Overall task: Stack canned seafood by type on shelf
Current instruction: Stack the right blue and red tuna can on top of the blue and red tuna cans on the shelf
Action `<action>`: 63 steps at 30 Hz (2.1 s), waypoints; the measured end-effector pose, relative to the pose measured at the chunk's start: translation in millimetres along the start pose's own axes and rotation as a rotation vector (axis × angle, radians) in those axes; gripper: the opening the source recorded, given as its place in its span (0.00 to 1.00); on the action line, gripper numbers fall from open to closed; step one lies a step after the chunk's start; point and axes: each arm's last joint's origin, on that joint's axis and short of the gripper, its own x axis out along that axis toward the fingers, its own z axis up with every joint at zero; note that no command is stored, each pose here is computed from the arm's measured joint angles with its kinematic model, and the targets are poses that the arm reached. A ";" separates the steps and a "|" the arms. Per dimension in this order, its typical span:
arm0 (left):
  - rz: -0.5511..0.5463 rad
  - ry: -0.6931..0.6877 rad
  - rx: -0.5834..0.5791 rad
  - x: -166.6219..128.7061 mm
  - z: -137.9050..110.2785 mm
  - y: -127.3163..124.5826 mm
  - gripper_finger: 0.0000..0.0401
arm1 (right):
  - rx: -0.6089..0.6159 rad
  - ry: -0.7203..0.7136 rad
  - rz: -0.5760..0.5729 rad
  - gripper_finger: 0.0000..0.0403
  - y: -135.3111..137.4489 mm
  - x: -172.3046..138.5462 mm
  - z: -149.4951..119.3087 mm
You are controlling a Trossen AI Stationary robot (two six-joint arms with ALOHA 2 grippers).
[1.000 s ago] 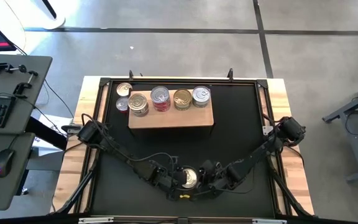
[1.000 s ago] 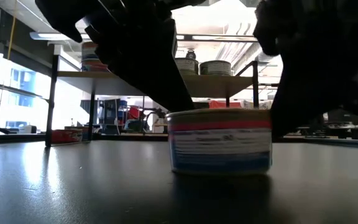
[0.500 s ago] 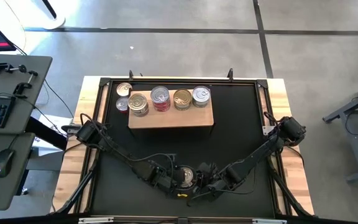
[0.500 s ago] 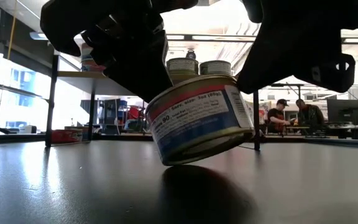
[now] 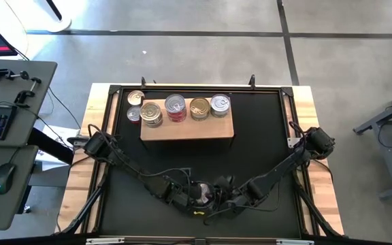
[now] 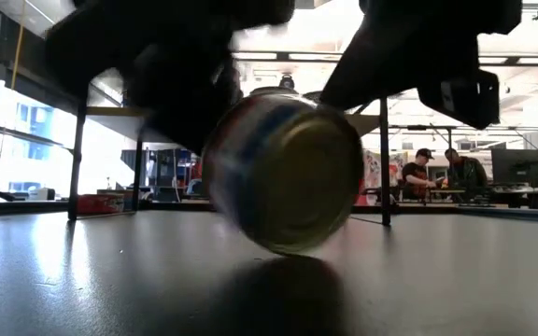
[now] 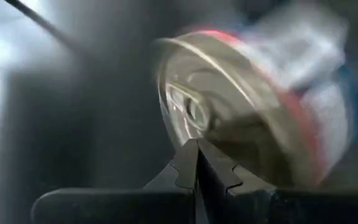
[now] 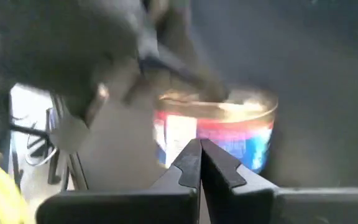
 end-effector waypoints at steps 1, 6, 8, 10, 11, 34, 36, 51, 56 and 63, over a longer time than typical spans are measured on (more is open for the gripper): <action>-0.017 0.025 0.010 3.0 -3.2 -1.4 0.00 | -0.001 -0.003 -0.002 0.00 -0.1 -0.1 0.1; -0.007 0.042 0.023 0.2 -4.5 -0.2 0.00 | -0.014 -0.025 -0.013 0.00 -1.8 2.5 4.5; 0.012 0.072 0.038 3.5 -8.8 0.8 0.00 | -0.028 -0.016 -0.011 0.00 -2.5 3.9 6.6; 0.023 0.092 0.049 4.1 -11.4 1.8 0.00 | -0.051 -0.012 -0.012 0.00 -3.4 5.3 8.8; 0.027 0.093 0.050 2.2 -10.6 2.8 0.00 | -0.056 -0.014 -0.012 0.00 -3.6 5.9 10.0; -0.019 -0.067 -0.173 -113.4 -56.5 36.4 0.00 | -0.093 0.134 0.410 0.20 58.1 -61.5 25.8; -0.028 -0.074 -0.189 -119.2 -61.3 40.2 0.00 | -0.184 0.134 0.383 0.27 67.0 -69.6 40.1; -0.115 -0.005 -0.047 -117.2 -63.0 51.3 0.00 | -0.143 0.356 0.123 0.56 89.7 -44.6 93.5; -0.114 -0.013 -0.002 -116.4 -61.7 52.8 0.00 | 0.005 0.396 -0.073 0.56 80.8 -19.3 93.6; -0.121 -0.014 0.077 -116.4 -61.8 52.5 0.00 | 0.245 0.369 -0.250 0.56 70.5 11.0 83.2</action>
